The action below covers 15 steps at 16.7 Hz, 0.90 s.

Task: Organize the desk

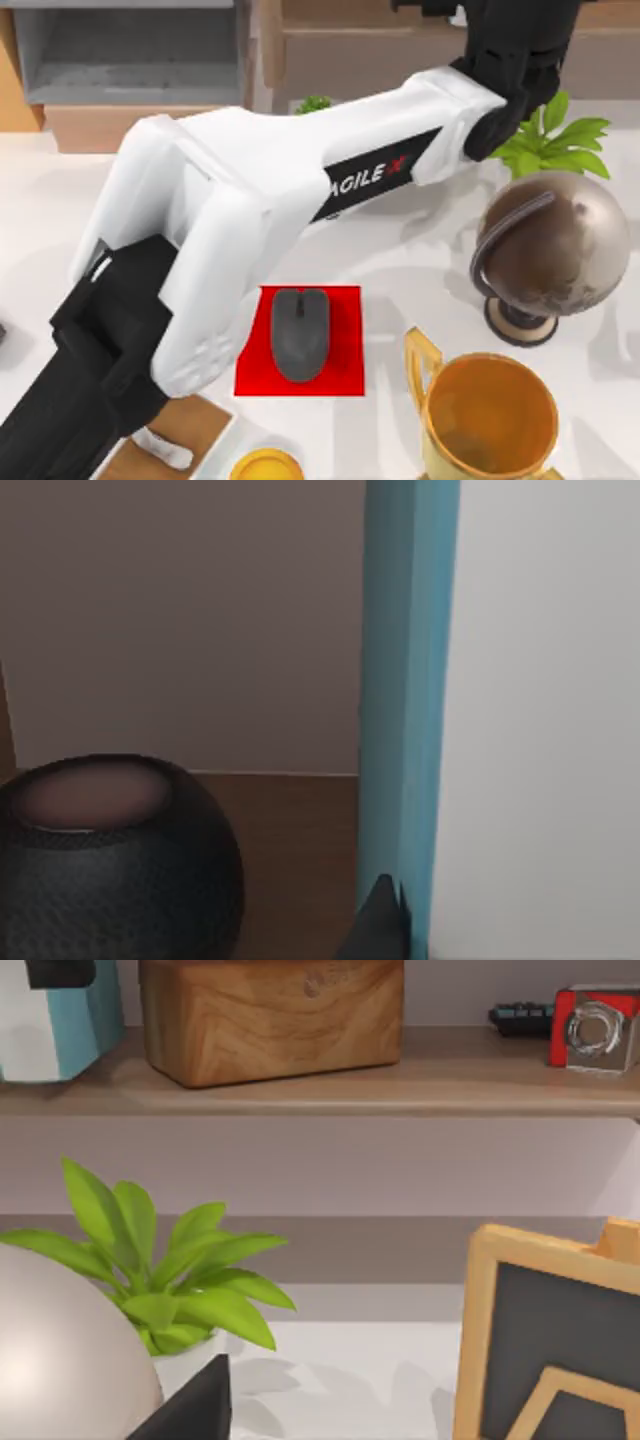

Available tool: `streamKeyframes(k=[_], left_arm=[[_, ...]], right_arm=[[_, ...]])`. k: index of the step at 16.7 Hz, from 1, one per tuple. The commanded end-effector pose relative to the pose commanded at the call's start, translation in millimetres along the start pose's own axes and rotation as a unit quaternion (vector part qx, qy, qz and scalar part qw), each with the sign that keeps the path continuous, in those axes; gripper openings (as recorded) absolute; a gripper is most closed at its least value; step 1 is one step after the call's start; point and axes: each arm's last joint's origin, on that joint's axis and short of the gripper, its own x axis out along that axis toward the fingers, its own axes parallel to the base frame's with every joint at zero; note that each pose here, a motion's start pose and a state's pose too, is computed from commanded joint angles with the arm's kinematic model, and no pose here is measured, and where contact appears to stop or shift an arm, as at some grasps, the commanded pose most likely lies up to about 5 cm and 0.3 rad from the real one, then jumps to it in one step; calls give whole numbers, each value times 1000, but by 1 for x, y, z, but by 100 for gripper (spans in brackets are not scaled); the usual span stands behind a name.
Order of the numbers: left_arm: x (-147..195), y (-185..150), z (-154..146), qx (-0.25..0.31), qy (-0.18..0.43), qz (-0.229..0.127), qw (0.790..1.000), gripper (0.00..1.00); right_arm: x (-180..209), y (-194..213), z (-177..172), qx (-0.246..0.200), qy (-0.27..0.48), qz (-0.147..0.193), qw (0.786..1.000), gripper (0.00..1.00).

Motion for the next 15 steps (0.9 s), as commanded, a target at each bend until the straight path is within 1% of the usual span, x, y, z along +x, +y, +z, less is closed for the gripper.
streamKeyframes(k=[3,6,11,13,15], left_arm=[[-14,1,-6,14,12,0,1000,0],[-27,1,4,6,6,0,1000,0],[-26,3,4,12,7,0,1000,0],[-32,5,10,32,8,-8,999,0],[-44,11,17,69,12,-22,997,0]], right_arm=[[0,0,0,0,0,0,1000,100],[0,0,0,0,0,0,1000,100],[0,0,0,0,0,0,1000,100],[0,0,0,0,0,0,1000,100],[0,0,0,0,0,0,1000,100]])
